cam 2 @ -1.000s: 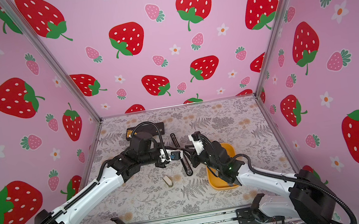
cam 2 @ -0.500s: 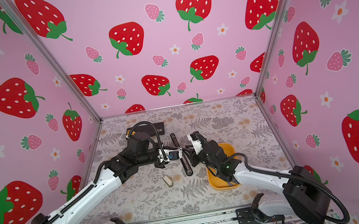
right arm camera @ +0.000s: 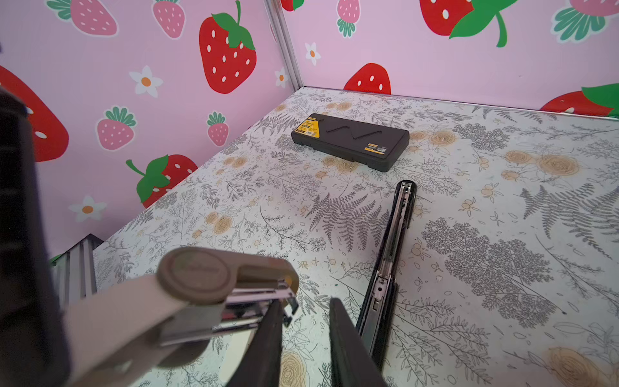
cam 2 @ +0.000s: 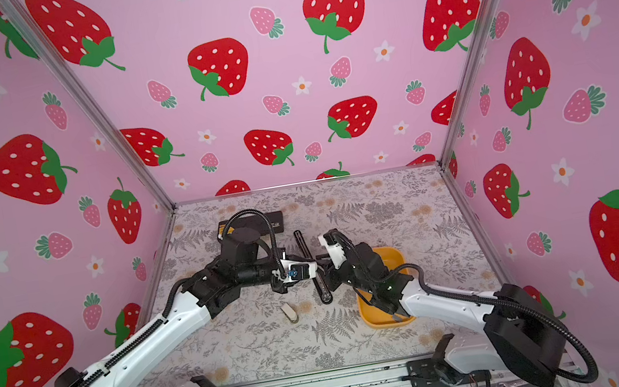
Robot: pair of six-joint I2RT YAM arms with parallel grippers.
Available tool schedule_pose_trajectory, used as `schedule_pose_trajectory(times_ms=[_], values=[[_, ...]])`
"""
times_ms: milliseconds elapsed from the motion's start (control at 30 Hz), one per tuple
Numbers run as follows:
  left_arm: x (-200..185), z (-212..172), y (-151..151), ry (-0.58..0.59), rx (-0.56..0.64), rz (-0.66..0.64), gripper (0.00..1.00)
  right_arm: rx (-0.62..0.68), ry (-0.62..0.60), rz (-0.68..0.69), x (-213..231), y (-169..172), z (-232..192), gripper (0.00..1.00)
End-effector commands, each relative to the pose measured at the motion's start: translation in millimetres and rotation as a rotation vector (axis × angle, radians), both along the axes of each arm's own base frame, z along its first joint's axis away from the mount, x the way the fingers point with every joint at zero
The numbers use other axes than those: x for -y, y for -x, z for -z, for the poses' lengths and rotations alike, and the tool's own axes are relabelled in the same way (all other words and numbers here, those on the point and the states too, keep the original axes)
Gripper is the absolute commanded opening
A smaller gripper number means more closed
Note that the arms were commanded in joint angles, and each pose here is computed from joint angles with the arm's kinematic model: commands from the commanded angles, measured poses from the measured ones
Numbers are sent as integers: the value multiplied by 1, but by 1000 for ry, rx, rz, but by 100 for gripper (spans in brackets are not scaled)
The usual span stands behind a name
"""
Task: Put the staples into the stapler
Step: 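Align the open right gripper around the white piece held by the left gripper, then close the right gripper on the white piece while the left gripper releases it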
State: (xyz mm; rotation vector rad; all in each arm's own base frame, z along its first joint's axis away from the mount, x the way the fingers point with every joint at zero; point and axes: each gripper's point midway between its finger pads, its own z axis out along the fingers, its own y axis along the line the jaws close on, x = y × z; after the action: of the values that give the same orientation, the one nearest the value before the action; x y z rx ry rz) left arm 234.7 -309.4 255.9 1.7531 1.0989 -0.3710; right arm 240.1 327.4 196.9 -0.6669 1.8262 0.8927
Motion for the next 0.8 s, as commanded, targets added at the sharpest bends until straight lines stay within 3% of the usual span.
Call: schedule_pose_trajectory(times_ms=[0, 267, 467, 533, 633, 767], values=[[10, -20, 6, 60, 1, 61, 0, 32, -46, -16, -6, 0, -19, 27], [-6, -29, -12, 86, 2, -3, 0, 65, -24, 61, 7, -8, -20, 30], [-23, -34, -31, 98, 20, -85, 0, 186, -41, 139, 28, -11, -32, 46], [-26, -33, -33, 97, 21, -91, 0, 271, -87, 99, 31, -1, -43, 51], [-26, -34, -31, 97, 20, -77, 0, 378, -183, 61, 40, 16, -59, 71], [-26, -31, -26, 87, 14, -50, 0, 469, -187, -60, 32, 38, -63, 73]])
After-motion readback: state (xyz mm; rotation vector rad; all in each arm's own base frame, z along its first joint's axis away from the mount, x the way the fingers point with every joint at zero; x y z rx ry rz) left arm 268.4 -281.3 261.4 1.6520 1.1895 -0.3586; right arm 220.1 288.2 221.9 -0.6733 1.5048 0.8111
